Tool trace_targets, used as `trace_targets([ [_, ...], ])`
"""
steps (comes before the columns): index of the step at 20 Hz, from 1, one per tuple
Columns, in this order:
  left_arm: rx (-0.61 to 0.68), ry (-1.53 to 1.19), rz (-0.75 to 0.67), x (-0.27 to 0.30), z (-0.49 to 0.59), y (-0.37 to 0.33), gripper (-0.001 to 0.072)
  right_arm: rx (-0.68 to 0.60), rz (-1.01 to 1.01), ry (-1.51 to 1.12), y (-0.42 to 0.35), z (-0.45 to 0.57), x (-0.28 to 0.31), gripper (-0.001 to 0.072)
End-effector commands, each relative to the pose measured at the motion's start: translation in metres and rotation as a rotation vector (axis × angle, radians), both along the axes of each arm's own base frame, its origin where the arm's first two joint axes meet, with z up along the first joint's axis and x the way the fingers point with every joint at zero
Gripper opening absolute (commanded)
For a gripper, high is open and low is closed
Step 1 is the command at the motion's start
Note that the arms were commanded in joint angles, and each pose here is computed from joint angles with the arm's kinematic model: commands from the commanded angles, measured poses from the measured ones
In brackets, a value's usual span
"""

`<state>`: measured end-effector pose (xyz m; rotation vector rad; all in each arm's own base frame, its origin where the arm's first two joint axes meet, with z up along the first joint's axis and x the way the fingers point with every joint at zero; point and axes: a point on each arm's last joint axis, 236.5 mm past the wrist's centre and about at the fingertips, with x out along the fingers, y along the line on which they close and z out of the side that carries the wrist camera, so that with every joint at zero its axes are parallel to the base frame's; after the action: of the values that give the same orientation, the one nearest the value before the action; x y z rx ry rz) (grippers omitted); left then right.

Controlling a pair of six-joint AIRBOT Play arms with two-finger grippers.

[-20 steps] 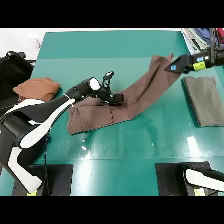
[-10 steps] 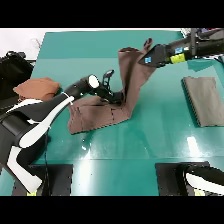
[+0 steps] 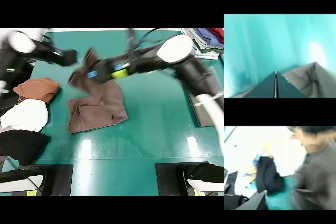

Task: Fold the shirts.

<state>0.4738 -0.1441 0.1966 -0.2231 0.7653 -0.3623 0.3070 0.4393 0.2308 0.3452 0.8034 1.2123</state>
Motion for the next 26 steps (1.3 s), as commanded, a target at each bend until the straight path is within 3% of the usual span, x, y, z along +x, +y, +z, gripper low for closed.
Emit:
trace_targets([
  [1, 0.058, -0.127, 0.121, -0.024, 0.062, 0.066, 0.0028, 0.018, 0.062, 0.018, 0.068, -0.038, -0.03, 0.0387],
  [5, 0.071, -0.108, 0.111, -0.034, 0.062, 0.068, 0.0028, -0.132, 0.035, -0.007, 0.018, -0.065, -0.005, 0.0383],
  [10, 0.026, -0.069, 0.086, -0.036, 0.052, 0.056, 0.0028, -0.397, -0.243, 0.168, -0.152, -0.153, 0.049, 0.0388],
  [12, -0.001, -0.056, 0.078, -0.036, 0.047, 0.051, 0.0028, -0.438, -0.35, 0.348, -0.213, -0.198, 0.057, 0.0544],
  [14, -0.025, -0.038, 0.07, -0.037, 0.041, 0.046, 0.0028, -0.416, -0.413, 0.51, -0.241, -0.236, 0.061, 0.0552],
  [19, -0.03, -0.063, -0.006, -0.04, 0.039, 0.009, 0.0028, -0.293, -0.374, 0.74, -0.206, -0.284, 0.063, 0.0551],
  [24, -0.032, -0.083, -0.073, -0.046, 0.042, -0.02, 0.0028, -0.276, -0.235, 0.812, -0.132, -0.308, 0.054, 0.0547],
  [25, -0.036, -0.085, -0.083, -0.048, 0.043, -0.025, 0.0027, -0.272, -0.21, 0.808, -0.118, -0.309, 0.054, 0.049],
  [26, -0.053, -0.089, -0.086, -0.048, 0.045, -0.032, 0.0028, -0.271, -0.188, 0.797, -0.105, -0.309, 0.055, 0.0363],
])
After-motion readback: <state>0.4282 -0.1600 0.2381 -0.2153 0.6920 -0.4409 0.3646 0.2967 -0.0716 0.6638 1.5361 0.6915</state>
